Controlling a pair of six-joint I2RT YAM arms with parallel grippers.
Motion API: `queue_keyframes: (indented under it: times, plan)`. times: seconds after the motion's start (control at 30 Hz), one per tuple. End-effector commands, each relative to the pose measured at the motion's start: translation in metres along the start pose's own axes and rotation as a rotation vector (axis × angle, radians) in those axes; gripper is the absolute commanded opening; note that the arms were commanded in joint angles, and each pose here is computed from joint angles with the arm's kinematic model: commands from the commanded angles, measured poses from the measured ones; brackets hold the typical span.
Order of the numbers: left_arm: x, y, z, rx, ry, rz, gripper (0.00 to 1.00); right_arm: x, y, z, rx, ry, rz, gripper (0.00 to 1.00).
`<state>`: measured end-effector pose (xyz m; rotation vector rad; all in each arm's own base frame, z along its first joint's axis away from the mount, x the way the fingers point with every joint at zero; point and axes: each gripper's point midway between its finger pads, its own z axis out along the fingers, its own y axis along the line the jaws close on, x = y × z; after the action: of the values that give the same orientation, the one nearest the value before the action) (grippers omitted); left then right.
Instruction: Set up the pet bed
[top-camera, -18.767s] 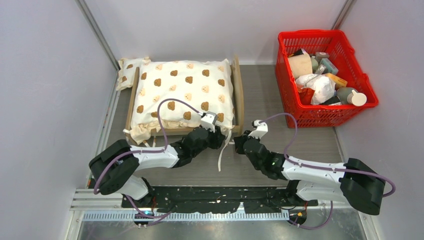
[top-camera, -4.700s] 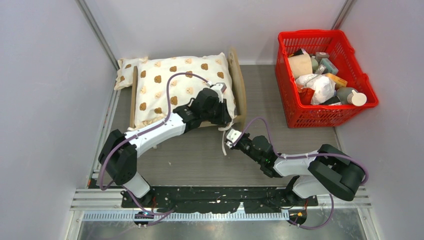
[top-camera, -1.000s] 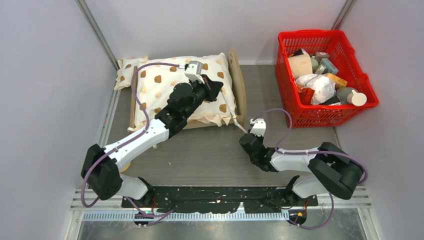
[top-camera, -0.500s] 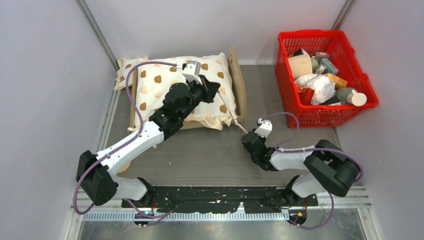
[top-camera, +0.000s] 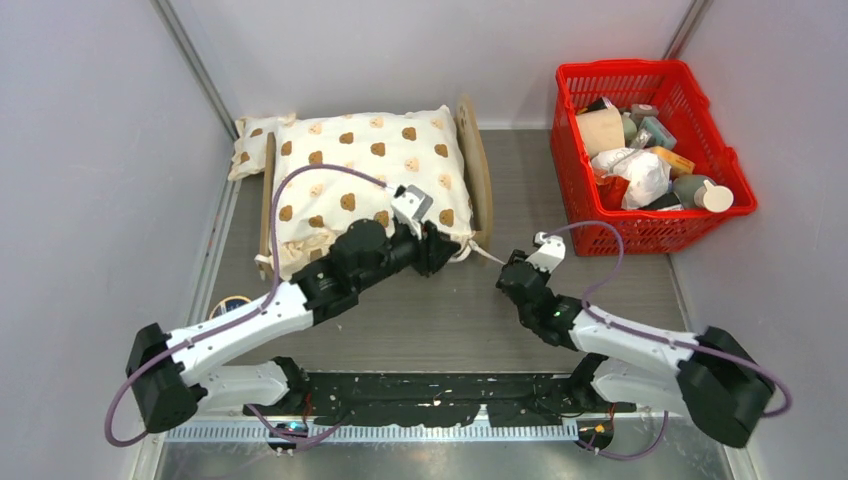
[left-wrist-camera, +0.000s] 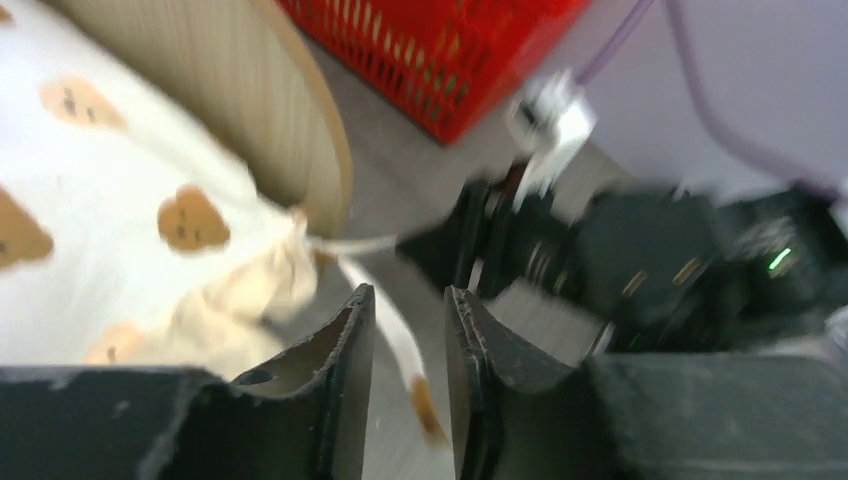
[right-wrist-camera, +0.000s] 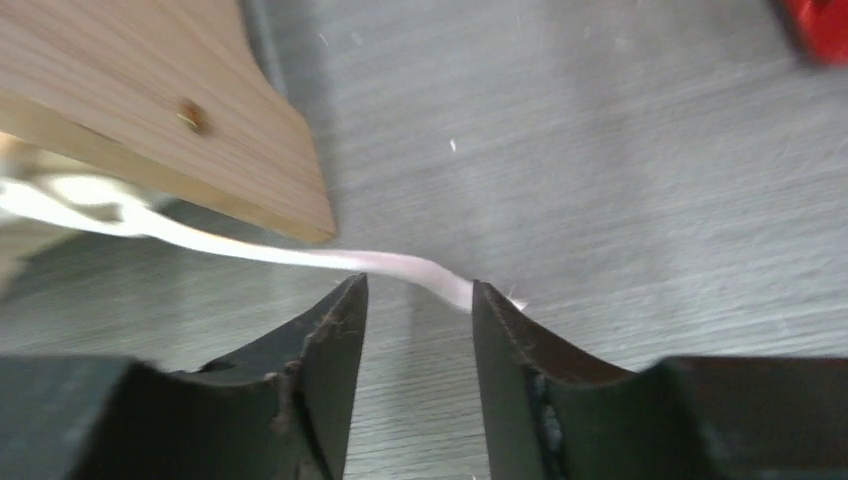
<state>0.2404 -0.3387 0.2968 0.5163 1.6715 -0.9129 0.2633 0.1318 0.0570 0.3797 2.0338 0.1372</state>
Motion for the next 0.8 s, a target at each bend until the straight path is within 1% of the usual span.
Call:
queue_keyframes:
  times: [0.0, 0.03, 0.07, 0.1, 0.13, 0.17, 0.2, 0.27, 0.37, 0.47, 0.5, 0.53, 0.57, 0.67, 0.7, 0.77]
  plan:
    - [0.047, 0.009, -0.050, -0.002, 0.159, 0.058, 0.41, -0.069, 0.010, -0.027, -0.032, -0.127, -0.071, 0.55]
    - [0.050, 0.021, -0.062, -0.064, 0.173, 0.073, 0.45, -0.082, 0.015, -0.035, -0.064, -0.150, -0.059, 0.56]
    - [0.050, 0.032, -0.074, -0.117, 0.184, 0.096, 0.49, -0.091, 0.026, -0.041, -0.119, -0.158, -0.081, 0.59]
    - [0.048, 0.050, -0.089, -0.214, 0.185, 0.113, 0.54, -0.098, 0.033, -0.046, -0.160, -0.172, -0.087, 0.63]
    - [0.045, 0.065, -0.102, -0.297, 0.188, 0.112, 0.60, -0.102, 0.046, -0.052, -0.232, -0.172, -0.118, 0.64]
    - [0.044, 0.081, -0.116, -0.372, 0.201, 0.096, 0.64, -0.107, 0.056, -0.056, -0.281, -0.180, -0.124, 0.67]
    - [0.046, 0.092, -0.128, -0.411, 0.231, 0.079, 0.66, -0.111, 0.071, -0.062, -0.358, -0.179, -0.143, 0.68]
    - [0.042, 0.117, -0.148, -0.524, 0.219, 0.022, 0.66, -0.107, 0.092, -0.066, -0.449, -0.146, -0.155, 0.71]
    - [0.043, 0.157, -0.186, -0.758, 0.207, -0.093, 0.65, -0.100, 0.113, -0.066, -0.504, -0.107, -0.138, 0.71]
    - [0.052, 0.188, -0.219, -0.961, 0.181, -0.183, 0.64, -0.086, 0.146, -0.071, -0.621, -0.088, -0.218, 0.72]
    - [0.056, 0.196, -0.227, -1.006, 0.165, -0.222, 0.63, -0.090, 0.155, -0.074, -0.640, -0.104, -0.264, 0.73]
    - [0.066, 0.205, -0.234, -1.051, 0.160, -0.260, 0.62, -0.079, 0.161, -0.074, -0.645, -0.082, -0.312, 0.74]
    - [0.070, 0.211, -0.241, -1.085, 0.143, -0.293, 0.61, -0.084, 0.165, -0.074, -0.636, -0.094, -0.348, 0.75]
    - [0.090, 0.230, -0.258, -1.193, 0.110, -0.358, 0.62, -0.069, 0.174, -0.068, -0.610, -0.057, -0.404, 0.76]
    - [0.095, 0.235, -0.259, -1.202, 0.094, -0.379, 0.62, -0.072, 0.176, -0.066, -0.592, -0.069, -0.397, 0.76]
    - [0.106, 0.239, -0.257, -1.193, 0.074, -0.418, 0.62, -0.064, 0.181, -0.062, -0.579, -0.066, -0.411, 0.76]
